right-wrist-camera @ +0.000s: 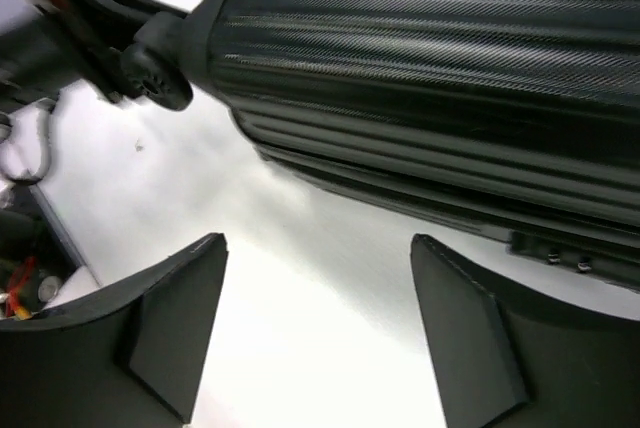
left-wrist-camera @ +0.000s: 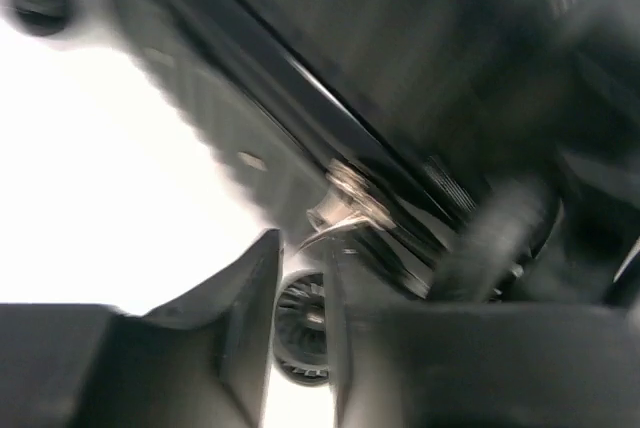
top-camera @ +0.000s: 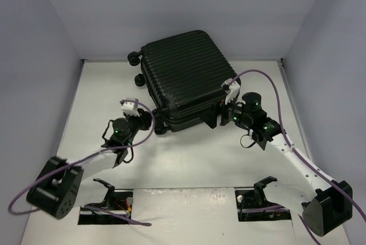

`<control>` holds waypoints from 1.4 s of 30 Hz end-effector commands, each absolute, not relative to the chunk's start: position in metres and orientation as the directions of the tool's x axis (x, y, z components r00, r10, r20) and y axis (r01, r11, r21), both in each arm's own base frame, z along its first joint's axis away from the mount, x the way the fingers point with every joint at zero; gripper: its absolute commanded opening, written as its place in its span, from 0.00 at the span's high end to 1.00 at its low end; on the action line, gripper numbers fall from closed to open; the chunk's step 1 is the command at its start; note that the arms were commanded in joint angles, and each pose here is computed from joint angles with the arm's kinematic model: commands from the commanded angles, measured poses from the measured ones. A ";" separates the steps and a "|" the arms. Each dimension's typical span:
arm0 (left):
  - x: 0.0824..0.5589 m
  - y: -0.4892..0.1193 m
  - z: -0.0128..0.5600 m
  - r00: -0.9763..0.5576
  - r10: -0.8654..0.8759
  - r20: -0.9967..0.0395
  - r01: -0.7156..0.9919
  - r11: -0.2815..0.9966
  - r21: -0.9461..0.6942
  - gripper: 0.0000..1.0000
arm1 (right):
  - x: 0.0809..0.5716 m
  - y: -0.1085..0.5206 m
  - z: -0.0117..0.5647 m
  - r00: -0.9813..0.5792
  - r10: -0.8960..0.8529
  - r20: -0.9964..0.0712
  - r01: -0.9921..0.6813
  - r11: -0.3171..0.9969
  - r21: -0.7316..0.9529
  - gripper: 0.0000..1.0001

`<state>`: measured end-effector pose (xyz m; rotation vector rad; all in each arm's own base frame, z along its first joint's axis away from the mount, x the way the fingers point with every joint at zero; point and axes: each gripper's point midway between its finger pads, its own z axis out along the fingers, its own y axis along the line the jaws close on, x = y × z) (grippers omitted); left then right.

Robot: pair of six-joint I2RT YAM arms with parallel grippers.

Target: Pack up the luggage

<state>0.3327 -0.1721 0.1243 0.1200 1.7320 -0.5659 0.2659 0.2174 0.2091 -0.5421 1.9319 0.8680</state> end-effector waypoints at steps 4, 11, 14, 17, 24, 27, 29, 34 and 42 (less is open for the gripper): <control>0.335 -0.106 0.231 -0.139 -0.311 -0.940 0.107 0.939 -0.327 0.51 | 0.298 0.199 0.264 -0.338 0.025 -0.941 -0.633 0.733 0.247 0.00; 0.299 -0.041 0.252 -0.309 -0.250 -0.918 -0.169 0.964 -0.205 0.26 | 0.350 0.143 0.312 -0.247 0.112 -0.962 -0.382 0.902 0.203 0.00; 0.289 -0.032 0.276 -0.389 -0.211 -0.897 -0.161 0.974 -0.159 0.20 | 0.364 0.123 0.319 -0.229 0.071 -0.971 -0.324 0.935 0.145 0.00; 0.280 -0.020 0.301 -0.438 -0.186 -0.879 -0.177 0.977 -0.118 0.17 | 0.372 0.103 0.337 -0.183 0.053 -0.982 -0.249 0.964 0.098 0.00; 0.257 -0.001 0.355 -0.342 -0.192 -0.920 -0.212 0.969 -0.123 0.17 | 0.372 0.073 0.355 -0.133 0.087 -0.987 -0.086 0.991 0.099 0.00; 0.248 0.005 0.363 -0.330 -0.181 -0.926 -0.228 0.968 -0.108 0.17 | 0.364 0.067 0.363 -0.109 0.112 -0.988 -0.060 0.991 0.119 0.00; 0.244 0.006 0.365 -0.324 -0.184 -0.928 -0.231 0.967 -0.111 0.17 | 0.360 0.068 0.364 -0.104 0.114 -0.988 -0.070 0.990 0.121 0.00; 0.241 0.007 0.365 -0.320 -0.194 -0.928 -0.241 0.963 -0.118 0.09 | 0.349 0.060 0.373 -0.068 0.103 -0.992 -0.054 0.993 0.106 0.00; 0.233 0.015 0.373 -0.306 -0.177 -0.936 -0.269 0.959 -0.094 0.03 | 0.342 0.061 0.388 -0.035 0.099 -0.994 -0.075 0.992 0.101 0.00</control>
